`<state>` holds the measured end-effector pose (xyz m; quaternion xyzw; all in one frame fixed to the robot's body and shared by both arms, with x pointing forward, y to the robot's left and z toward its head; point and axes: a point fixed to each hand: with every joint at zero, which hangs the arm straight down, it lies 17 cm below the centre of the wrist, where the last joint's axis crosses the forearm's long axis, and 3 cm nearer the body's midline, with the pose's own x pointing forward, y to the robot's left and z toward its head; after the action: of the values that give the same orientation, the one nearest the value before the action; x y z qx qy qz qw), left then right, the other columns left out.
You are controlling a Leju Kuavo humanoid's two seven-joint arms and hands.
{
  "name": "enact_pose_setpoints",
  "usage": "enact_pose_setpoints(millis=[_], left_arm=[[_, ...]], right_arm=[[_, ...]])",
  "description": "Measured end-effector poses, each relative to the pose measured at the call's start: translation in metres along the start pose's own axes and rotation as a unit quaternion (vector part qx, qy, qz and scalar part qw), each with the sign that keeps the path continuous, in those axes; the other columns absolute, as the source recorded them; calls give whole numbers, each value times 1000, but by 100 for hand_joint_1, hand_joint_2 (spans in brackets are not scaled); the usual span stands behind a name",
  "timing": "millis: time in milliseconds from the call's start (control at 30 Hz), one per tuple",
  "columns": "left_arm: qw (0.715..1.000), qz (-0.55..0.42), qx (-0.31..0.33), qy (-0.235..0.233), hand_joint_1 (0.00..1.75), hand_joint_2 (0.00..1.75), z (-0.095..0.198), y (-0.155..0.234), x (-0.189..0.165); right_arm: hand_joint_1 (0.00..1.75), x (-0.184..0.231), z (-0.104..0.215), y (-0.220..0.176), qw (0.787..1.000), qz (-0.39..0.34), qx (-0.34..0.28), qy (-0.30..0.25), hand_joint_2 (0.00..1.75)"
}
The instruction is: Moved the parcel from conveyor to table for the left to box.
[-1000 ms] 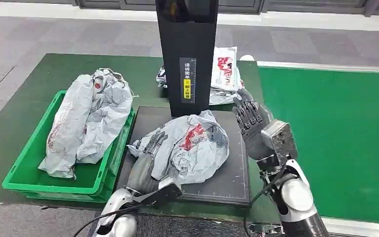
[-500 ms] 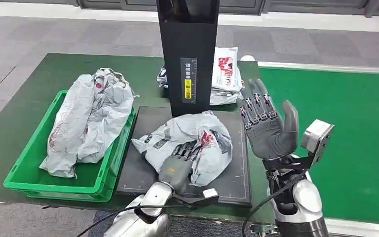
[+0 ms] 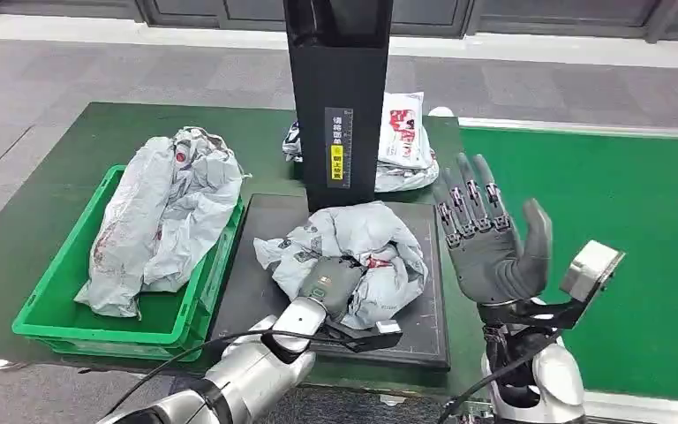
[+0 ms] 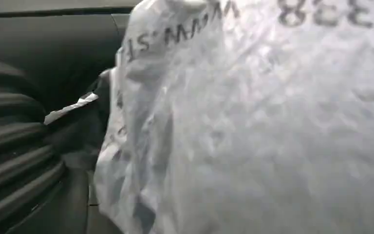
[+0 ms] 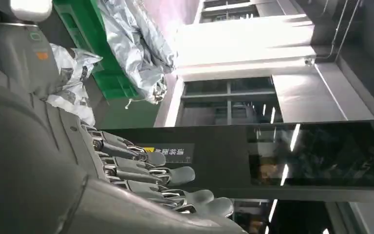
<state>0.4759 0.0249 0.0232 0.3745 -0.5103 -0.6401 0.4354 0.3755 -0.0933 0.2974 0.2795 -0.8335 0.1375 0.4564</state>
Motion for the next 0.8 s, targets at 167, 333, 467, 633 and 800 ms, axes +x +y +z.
enact_pose_setpoints(millis=[167,333,467,633,800], left_arm=[[998,24,44,23,175,175,-2,18,-12],[982,114,131,69,175,175,13,56,-51],[954,179,216,106,175,175,35,103,-95],[878,247,386,140,175,175,98,177,-154],[815,239,501,165,175,175,163,225,-203]], right_arm=[[0,-1,5,-4,1000,-10,-10,0,0],[0,1,19,-8,1000,-16,-24,-1,175],[0,4,28,-10,999,-16,-32,-3,175],[0,9,37,-12,999,-18,-42,-13,175],[0,9,44,-11,998,-28,-44,-17,175]])
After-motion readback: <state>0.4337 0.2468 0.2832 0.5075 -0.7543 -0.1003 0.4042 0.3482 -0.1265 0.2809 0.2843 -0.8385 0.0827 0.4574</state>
